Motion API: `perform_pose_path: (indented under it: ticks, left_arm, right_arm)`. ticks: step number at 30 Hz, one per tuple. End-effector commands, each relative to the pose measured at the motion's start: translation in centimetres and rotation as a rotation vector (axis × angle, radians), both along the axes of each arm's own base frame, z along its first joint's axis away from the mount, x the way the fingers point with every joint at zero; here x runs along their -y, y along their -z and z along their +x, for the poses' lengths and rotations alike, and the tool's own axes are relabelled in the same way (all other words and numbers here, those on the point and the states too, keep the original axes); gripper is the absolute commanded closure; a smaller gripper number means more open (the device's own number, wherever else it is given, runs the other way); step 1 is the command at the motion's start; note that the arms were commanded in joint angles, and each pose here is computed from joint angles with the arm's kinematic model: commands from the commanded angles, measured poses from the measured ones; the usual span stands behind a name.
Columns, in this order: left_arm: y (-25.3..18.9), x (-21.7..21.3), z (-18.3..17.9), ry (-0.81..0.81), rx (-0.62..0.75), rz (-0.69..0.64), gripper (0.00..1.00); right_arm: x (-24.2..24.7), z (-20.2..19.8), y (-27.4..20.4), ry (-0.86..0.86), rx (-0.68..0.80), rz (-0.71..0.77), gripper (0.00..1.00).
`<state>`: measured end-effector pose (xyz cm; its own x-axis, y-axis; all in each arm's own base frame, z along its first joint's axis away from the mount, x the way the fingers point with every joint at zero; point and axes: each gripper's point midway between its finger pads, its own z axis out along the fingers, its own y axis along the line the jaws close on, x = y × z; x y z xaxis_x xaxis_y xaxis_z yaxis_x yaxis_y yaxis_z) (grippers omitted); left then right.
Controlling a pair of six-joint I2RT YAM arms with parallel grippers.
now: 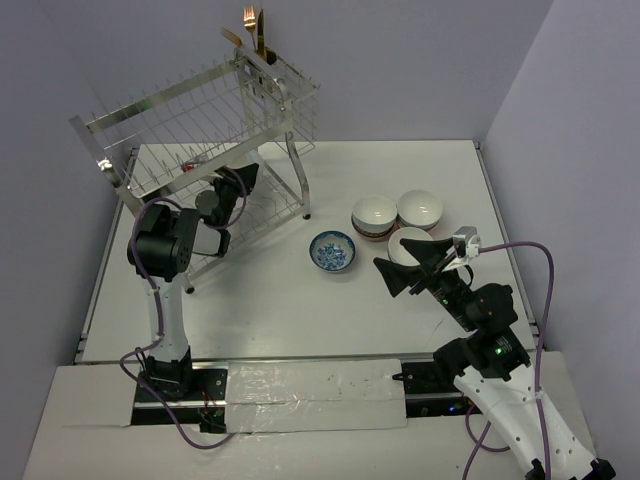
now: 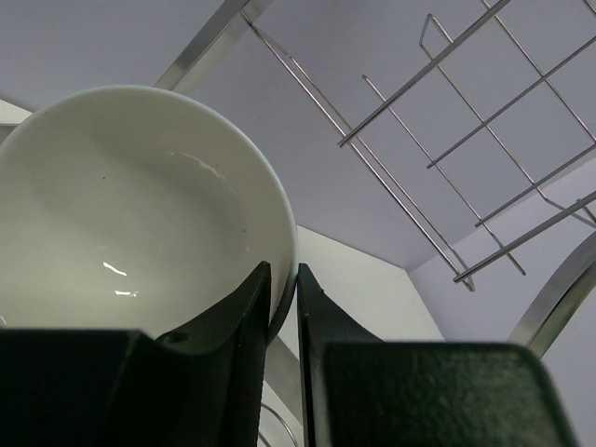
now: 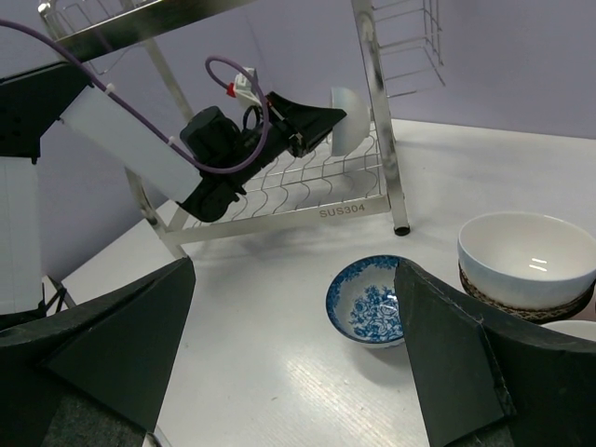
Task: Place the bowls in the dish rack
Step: Insert the bowl into the dish rack.
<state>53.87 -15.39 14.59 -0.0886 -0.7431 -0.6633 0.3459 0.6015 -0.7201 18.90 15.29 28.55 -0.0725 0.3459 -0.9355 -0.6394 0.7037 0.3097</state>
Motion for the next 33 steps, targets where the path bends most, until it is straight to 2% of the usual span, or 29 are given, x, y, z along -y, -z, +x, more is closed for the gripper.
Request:
perform_pose_path:
  ticks: [1, 3, 4, 6, 23, 33]
  left_arm:
    - [-8.6, -2.7, -2.8, -0.079, 0.367, -0.112, 0.80]
    - [-8.7, -2.9, -2.8, -0.085, 0.367, -0.117, 0.84]
    - [-8.7, -2.9, -2.8, -0.086, 0.368, -0.120, 0.92]
    - [-9.1, -2.9, -2.8, -0.080, 0.380, -0.134, 1.00]
    - [-13.2, 0.6, -2.7, 0.114, 0.531, -0.089, 1.00]
    - [-13.2, 1.4, -3.0, 0.165, 0.533, -0.084, 1.00]
  right_arm:
    - [-0.2, -0.5, -1.3, -0.020, 0.059, 0.015, 0.05]
    - [-0.2, -0.5, -1.3, -0.020, 0.059, 0.015, 0.05]
    - [-0.2, -0.5, -1.3, -0.020, 0.059, 0.015, 0.05]
    - [-0.2, -0.6, -1.3, -0.021, 0.061, 0.014, 0.05]
    - [-0.5, -0.7, -1.2, -0.035, 0.062, 0.004, 0.07]
    - [-0.7, -0.6, -1.0, -0.045, 0.056, -0.003, 0.07]
